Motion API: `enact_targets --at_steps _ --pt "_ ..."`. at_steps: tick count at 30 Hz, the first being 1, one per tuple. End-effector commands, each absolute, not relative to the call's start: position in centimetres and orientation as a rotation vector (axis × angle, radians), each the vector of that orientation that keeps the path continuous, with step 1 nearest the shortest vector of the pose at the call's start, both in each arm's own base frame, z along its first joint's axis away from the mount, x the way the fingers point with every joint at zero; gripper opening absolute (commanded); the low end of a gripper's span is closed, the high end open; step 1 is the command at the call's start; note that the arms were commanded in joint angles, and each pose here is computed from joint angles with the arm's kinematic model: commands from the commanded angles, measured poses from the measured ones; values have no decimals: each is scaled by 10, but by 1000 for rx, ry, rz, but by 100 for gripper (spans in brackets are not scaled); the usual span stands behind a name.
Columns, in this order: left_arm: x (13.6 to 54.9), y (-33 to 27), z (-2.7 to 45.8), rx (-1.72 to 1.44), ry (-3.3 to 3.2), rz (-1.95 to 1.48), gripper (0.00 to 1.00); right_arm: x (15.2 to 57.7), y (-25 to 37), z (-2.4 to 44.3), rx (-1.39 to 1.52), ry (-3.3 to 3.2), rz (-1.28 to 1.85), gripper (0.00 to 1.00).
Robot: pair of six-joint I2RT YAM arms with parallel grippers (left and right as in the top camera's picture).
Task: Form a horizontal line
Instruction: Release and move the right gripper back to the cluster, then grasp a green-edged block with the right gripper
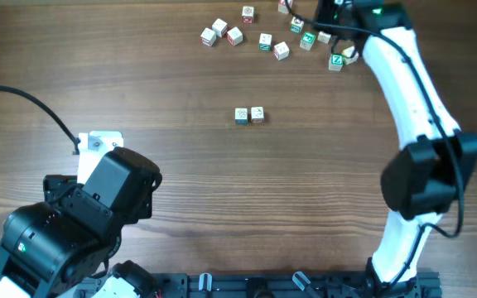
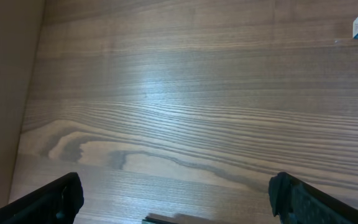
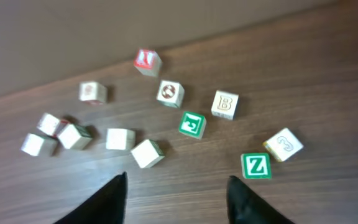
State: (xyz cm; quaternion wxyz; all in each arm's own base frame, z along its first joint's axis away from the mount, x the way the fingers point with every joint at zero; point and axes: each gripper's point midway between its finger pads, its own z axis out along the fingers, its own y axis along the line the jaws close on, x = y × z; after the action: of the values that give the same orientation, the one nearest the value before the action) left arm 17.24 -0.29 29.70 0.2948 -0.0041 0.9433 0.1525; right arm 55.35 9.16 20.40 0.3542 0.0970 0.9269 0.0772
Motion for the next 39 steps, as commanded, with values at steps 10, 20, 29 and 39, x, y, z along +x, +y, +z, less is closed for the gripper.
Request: enact_targets --at_steps 10,20,29,39 --pt "172 -1 298 -45 2502 402 100 609 105 44 444 2447 228 72" --pt "172 -1 298 -45 2502 401 100 621 107 -11 545 2426 259 71" --pt "172 -1 298 -45 2502 402 100 620 102 -7 599 2422 259 35" --pt "172 -1 298 -45 2502 402 100 546 91 146 158 2556 124 35"
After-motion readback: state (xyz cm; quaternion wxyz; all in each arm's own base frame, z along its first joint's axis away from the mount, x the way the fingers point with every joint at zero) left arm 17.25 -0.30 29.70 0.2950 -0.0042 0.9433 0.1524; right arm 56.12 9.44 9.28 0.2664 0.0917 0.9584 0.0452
